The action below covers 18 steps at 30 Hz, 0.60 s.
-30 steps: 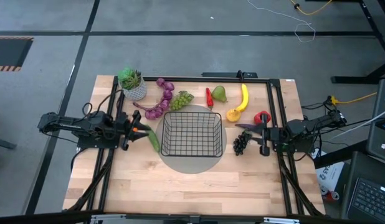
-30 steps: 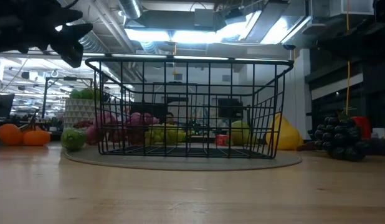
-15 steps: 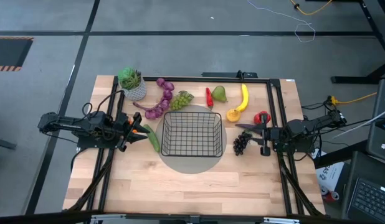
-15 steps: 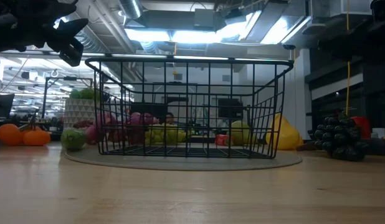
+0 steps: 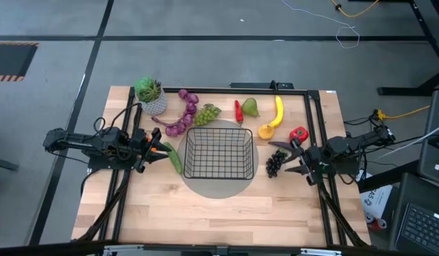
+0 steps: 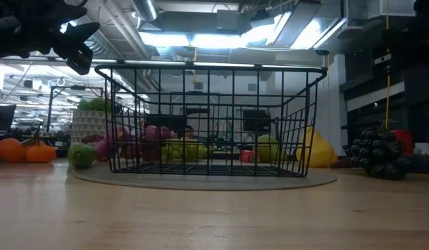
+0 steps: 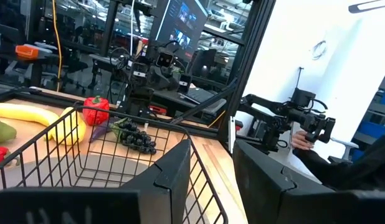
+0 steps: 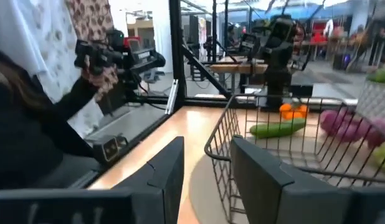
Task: Build produce basket
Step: Put the yellow pear into the black wire basket
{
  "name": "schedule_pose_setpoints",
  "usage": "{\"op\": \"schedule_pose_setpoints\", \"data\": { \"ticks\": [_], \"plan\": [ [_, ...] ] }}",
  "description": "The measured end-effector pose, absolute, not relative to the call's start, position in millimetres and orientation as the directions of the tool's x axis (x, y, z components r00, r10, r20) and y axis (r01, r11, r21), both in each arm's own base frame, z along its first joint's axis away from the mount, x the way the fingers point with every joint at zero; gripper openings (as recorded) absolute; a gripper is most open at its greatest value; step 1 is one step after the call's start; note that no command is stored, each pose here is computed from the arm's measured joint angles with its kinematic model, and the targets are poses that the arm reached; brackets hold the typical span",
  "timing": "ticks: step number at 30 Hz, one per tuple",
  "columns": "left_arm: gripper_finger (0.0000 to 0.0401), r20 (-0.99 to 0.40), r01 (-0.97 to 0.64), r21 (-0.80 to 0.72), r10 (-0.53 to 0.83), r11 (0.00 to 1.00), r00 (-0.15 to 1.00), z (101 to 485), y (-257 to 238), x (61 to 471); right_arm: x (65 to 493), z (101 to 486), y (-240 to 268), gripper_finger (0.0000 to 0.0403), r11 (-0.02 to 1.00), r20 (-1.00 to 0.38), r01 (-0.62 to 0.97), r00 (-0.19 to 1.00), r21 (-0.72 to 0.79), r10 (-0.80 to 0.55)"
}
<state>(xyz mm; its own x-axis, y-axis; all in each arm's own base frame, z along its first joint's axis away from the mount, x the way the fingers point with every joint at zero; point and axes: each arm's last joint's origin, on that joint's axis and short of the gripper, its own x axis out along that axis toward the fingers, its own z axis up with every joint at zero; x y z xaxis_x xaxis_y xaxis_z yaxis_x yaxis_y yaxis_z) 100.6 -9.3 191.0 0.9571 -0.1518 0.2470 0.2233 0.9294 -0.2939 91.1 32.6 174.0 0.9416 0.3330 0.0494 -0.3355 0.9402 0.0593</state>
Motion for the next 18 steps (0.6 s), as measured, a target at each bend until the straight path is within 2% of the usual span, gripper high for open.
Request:
{"op": "schedule_pose_setpoints", "data": {
  "ticks": [5, 12, 14, 18],
  "plan": [
    [0.0115, 0.247, 0.223, -0.294, -0.151, 0.929, 0.957, 191, -9, 101, 91, 176, 33, 0.0133, 0.939, 0.067, -0.337, 0.941, 0.073, 0.332],
    [0.0115, 0.247, 0.222, -0.294, -0.151, 0.930, 0.957, 191, -9, 101, 90, 189, 32, 0.0133, 0.948, 0.207, -0.318, 0.928, 0.003, 0.311],
    [0.0115, 0.247, 0.222, -0.294, -0.151, 0.930, 0.957, 191, -9, 101, 90, 192, 29, 0.0133, 0.964, 0.235, -0.255, 0.944, 0.070, 0.232],
    [0.0115, 0.247, 0.222, -0.295, -0.150, 0.930, 0.957, 191, -9, 101, 92, 188, 21, 0.0133, 0.965, 0.186, 0.004, 0.981, 0.264, -0.055]
  ]
}}
